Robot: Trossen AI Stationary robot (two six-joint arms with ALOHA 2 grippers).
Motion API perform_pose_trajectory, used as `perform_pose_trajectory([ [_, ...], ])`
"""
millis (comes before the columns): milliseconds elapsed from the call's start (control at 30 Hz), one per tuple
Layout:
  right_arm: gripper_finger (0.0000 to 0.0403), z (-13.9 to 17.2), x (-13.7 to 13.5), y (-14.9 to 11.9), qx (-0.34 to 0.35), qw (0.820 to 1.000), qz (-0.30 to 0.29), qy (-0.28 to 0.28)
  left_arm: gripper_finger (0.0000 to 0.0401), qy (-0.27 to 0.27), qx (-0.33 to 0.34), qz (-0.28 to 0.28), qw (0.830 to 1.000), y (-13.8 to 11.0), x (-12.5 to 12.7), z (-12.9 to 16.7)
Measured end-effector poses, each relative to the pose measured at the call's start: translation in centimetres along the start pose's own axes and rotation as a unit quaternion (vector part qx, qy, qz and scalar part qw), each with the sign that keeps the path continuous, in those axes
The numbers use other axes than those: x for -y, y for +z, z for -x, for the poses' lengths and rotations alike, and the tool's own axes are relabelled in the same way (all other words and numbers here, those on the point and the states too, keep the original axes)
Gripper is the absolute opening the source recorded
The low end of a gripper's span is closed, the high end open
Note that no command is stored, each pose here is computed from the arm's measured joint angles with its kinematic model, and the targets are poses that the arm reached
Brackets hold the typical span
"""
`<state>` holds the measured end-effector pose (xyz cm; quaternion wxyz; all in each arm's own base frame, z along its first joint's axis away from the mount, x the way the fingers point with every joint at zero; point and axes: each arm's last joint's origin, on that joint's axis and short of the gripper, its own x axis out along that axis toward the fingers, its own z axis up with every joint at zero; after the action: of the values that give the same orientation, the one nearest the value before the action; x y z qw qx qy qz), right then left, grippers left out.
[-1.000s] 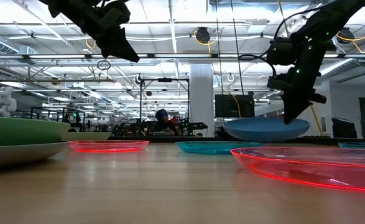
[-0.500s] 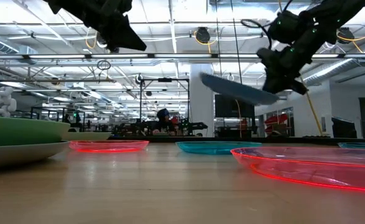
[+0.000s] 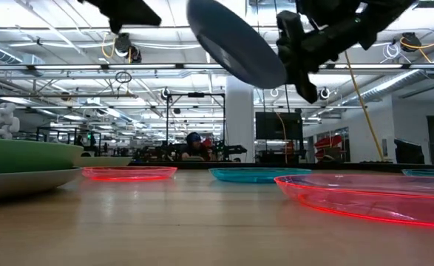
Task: Stack plastic plates
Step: Stack the blue plate on the green plate
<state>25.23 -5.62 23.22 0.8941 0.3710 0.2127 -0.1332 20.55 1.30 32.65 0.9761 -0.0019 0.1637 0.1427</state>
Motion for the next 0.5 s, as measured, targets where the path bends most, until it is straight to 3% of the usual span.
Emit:
perform_pose_trajectory([
  [300,0.0001,-4.6,-5.7,0.1,-0.033,0.998,0.051,0.032,0.0042,0.008,0.033,-0.019,0.999,0.0,3.7,3.6],
  [500,0.0001,-8.2,-8.5,0.0,-0.062,0.994,0.077,0.039,0.0042,0.043,0.052,-0.042,0.997,0.0,5.0,4.8],
])
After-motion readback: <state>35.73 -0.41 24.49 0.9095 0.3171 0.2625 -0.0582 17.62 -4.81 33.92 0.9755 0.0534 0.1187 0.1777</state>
